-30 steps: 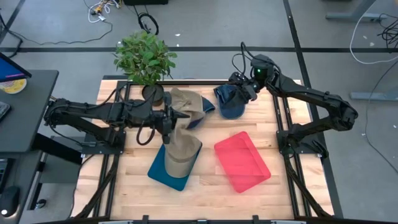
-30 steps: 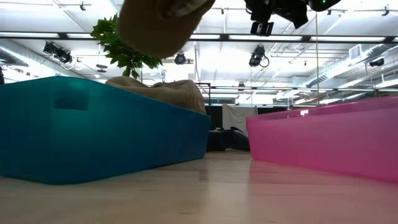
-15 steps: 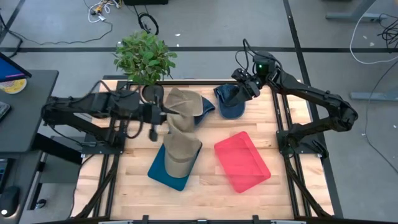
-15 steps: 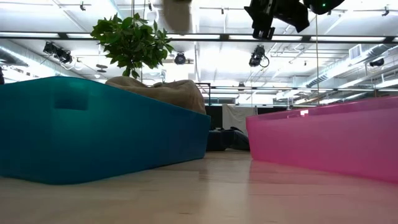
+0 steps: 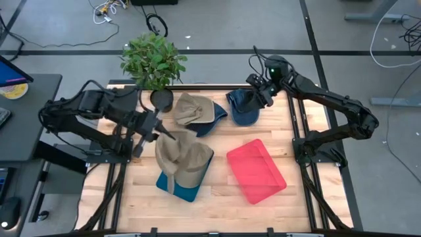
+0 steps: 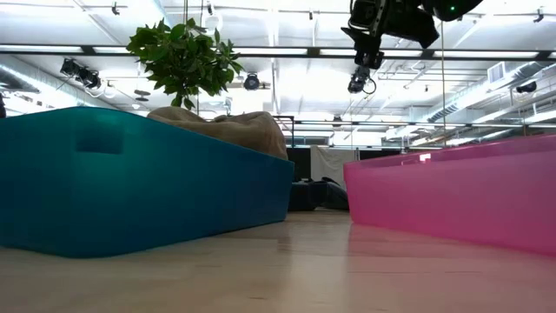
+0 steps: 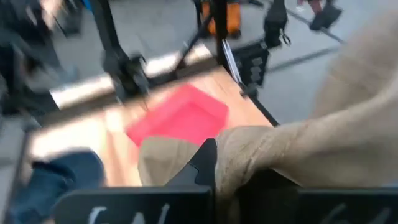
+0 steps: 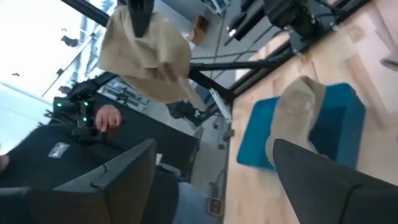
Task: Pick & Place hat
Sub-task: Put the brown cap into the blue bin
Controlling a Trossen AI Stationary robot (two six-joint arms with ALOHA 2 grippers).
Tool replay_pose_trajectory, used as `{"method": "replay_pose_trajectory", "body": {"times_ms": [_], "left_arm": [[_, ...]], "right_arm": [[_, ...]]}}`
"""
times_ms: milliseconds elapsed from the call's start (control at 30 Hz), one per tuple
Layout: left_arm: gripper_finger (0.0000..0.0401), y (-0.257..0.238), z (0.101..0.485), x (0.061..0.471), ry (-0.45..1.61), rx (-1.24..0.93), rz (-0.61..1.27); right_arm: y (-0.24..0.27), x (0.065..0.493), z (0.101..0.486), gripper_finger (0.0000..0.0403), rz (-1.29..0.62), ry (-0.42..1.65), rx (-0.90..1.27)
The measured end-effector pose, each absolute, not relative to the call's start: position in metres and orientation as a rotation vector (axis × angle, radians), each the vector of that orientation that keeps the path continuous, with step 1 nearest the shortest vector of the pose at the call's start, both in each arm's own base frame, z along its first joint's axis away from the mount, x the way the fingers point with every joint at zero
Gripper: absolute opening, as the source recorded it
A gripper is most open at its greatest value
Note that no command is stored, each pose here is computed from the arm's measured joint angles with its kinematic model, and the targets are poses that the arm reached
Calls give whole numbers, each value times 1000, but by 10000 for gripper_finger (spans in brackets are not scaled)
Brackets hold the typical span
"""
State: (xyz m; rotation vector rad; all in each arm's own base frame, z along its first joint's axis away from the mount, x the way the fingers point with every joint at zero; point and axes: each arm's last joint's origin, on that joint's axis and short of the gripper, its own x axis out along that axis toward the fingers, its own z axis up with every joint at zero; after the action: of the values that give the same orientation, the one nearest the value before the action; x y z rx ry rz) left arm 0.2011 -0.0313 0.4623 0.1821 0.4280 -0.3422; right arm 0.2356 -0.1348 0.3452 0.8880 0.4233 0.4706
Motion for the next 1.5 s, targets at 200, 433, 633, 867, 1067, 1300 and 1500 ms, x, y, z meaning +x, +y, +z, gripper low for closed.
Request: {"method": "replay_pose_trajectory", "body": {"times_ms": [200, 433, 633, 867, 1067, 1300, 1500], "left_arm": [[13, -37, 445, 217, 594, -36, -337], [15, -41, 422, 250, 766, -433, -185], [15, -39, 402, 271, 840, -537, 45], [12, -50, 397, 271, 856, -634, 157], [12, -72, 395, 264, 918, -624, 86], [12, -96, 396, 256, 951, -478, -88], [12, -107, 396, 252, 949, -320, -215]], "right_arm": [[-134, 234, 340, 322, 447, 449, 870], [-133, 233, 338, 322, 449, 455, 853], [-133, 232, 337, 322, 450, 460, 846], [-130, 228, 329, 322, 450, 514, 853], [-127, 224, 323, 322, 459, 552, 828], [-126, 223, 322, 322, 471, 545, 783], [-126, 223, 322, 322, 477, 539, 759]]}}
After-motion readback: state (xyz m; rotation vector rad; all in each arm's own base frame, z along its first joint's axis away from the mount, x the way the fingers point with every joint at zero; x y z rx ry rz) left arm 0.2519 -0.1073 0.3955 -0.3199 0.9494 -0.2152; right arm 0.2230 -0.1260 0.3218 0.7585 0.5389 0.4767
